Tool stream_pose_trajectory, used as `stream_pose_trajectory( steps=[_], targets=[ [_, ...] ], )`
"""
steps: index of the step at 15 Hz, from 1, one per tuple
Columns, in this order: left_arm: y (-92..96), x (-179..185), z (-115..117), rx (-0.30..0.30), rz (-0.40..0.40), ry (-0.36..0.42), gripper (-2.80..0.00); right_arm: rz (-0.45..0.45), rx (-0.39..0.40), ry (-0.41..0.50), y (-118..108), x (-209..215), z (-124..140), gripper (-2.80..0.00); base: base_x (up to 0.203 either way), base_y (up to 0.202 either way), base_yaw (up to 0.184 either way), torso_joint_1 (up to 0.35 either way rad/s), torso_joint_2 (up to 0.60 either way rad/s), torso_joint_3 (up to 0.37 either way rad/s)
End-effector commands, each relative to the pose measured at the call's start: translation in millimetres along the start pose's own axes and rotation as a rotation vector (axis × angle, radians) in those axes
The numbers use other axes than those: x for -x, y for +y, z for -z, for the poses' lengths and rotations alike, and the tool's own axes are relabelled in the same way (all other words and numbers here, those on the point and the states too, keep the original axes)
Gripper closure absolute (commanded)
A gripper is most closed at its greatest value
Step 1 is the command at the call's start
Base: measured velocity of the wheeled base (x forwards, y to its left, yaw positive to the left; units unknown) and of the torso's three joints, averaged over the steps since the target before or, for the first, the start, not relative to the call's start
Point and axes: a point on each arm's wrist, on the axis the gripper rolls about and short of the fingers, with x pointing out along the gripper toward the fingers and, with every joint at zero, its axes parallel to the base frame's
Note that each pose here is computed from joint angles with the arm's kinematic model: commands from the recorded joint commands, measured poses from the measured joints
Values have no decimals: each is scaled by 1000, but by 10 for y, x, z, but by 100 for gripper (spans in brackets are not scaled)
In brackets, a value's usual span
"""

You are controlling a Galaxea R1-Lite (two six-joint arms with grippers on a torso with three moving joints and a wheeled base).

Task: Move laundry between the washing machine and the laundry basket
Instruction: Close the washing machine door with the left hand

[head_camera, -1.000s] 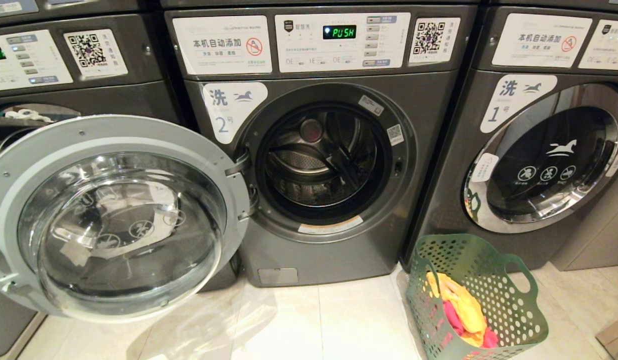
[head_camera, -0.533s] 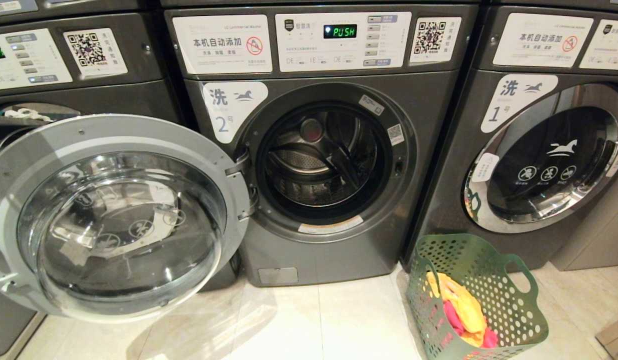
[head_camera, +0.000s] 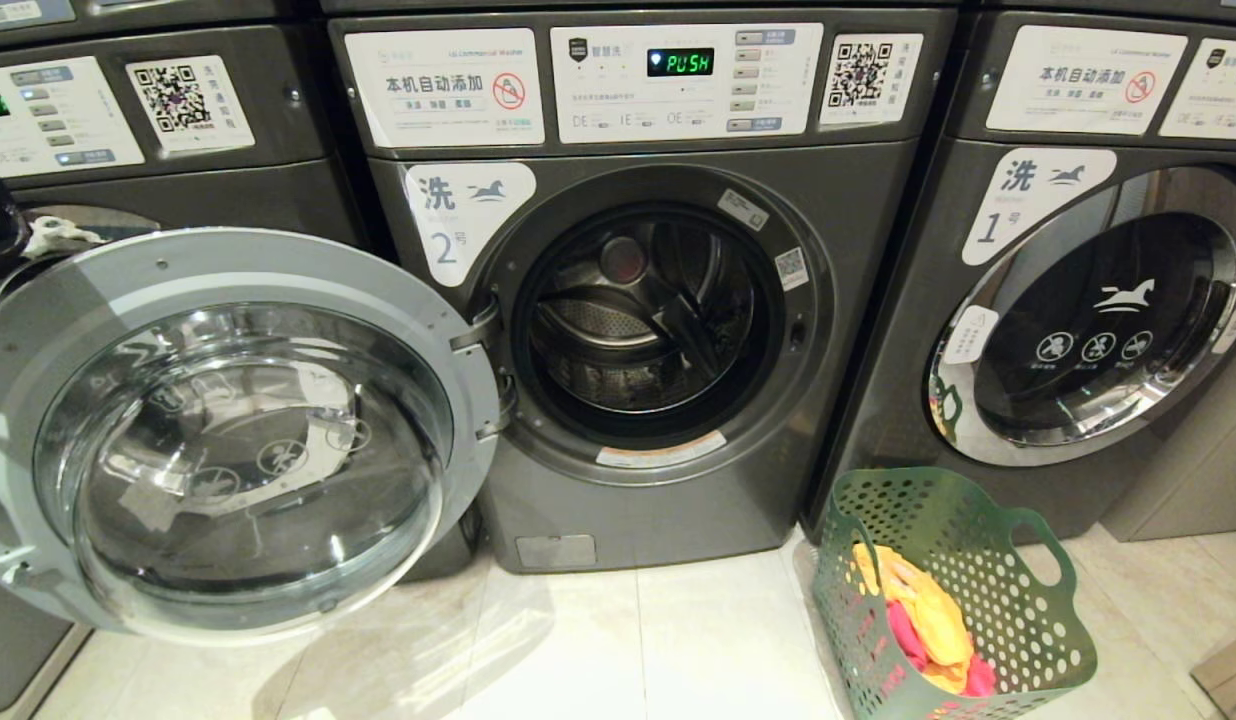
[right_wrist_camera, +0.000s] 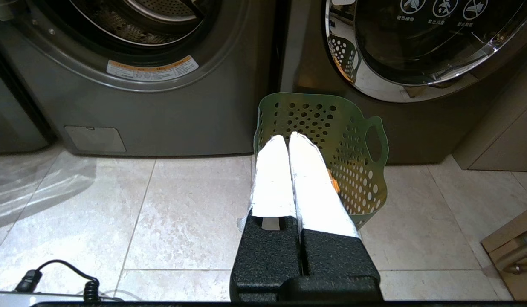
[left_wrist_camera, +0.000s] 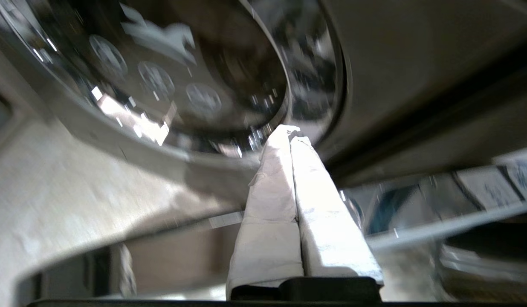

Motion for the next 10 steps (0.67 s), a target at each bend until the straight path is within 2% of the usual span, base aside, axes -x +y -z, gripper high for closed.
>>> stream_pose_trajectory(
  steps=[1, 3, 7, 10],
  targets=[
    [-32, 131, 54, 34, 6, 85, 0, -1, -1, 1, 0, -1, 0, 0, 0, 0, 0, 0, 0, 0],
    [-22, 162, 121, 55, -9, 153, 0, -1, -4, 1, 0, -1, 0, 0, 0, 0, 0, 0, 0, 0],
    [-74, 276, 160, 60, -15, 207, 0, 1, -3, 2, 0, -1, 0, 0, 0, 0, 0, 0, 0, 0],
    [-264, 597, 241, 66, 2, 317, 0, 1, -4, 2, 0, -1, 0, 0, 0, 0, 0, 0, 0, 0]
  ],
)
